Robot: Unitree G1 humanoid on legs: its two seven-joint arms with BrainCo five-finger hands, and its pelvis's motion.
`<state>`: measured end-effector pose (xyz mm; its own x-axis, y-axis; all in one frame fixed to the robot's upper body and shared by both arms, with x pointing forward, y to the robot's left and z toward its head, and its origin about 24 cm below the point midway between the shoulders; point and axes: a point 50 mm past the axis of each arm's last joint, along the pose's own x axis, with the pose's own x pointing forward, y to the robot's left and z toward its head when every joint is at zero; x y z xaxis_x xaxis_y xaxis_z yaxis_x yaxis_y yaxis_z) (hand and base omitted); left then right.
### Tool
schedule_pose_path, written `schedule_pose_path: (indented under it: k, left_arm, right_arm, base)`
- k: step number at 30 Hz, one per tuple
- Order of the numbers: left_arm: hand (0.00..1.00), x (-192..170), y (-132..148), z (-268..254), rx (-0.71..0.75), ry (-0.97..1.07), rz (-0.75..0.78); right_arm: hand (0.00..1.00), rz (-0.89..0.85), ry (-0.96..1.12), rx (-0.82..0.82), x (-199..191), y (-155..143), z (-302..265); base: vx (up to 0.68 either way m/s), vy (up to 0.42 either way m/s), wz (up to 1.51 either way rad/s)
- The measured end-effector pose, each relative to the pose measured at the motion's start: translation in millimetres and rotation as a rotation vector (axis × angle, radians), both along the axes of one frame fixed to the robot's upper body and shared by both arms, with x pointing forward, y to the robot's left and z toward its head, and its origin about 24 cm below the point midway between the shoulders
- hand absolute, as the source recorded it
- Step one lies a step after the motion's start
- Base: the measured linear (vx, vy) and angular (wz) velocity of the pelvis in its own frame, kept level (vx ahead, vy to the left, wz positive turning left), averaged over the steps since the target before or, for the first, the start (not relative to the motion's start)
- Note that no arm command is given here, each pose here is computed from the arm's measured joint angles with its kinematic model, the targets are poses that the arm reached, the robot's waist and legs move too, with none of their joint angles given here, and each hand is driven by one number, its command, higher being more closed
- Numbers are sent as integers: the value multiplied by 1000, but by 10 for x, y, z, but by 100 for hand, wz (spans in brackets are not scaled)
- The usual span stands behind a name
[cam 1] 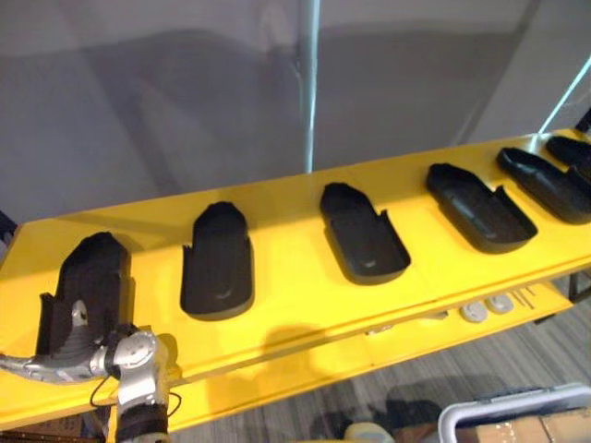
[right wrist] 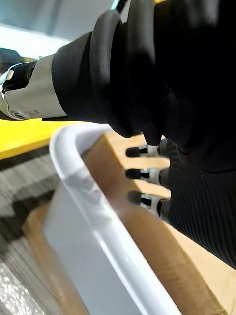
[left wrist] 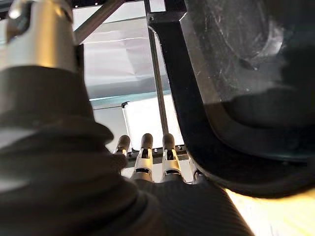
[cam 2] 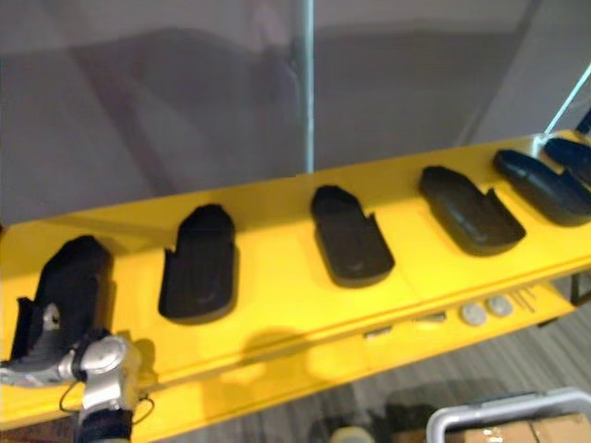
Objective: Walk over and take plastic housings, then place them on the shelf
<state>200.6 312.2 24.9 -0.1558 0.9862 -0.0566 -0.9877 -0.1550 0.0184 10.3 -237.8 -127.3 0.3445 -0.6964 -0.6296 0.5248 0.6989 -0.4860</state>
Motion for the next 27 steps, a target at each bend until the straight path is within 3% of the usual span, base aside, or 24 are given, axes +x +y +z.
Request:
schedule_pose_path:
  k: [27]
  left_arm:
    - [0,316,197,370,-20,-102,-27]
  right_arm:
    - [0,30,-66,-6,173,-13,85]
  base:
    - [-15,5,-2]
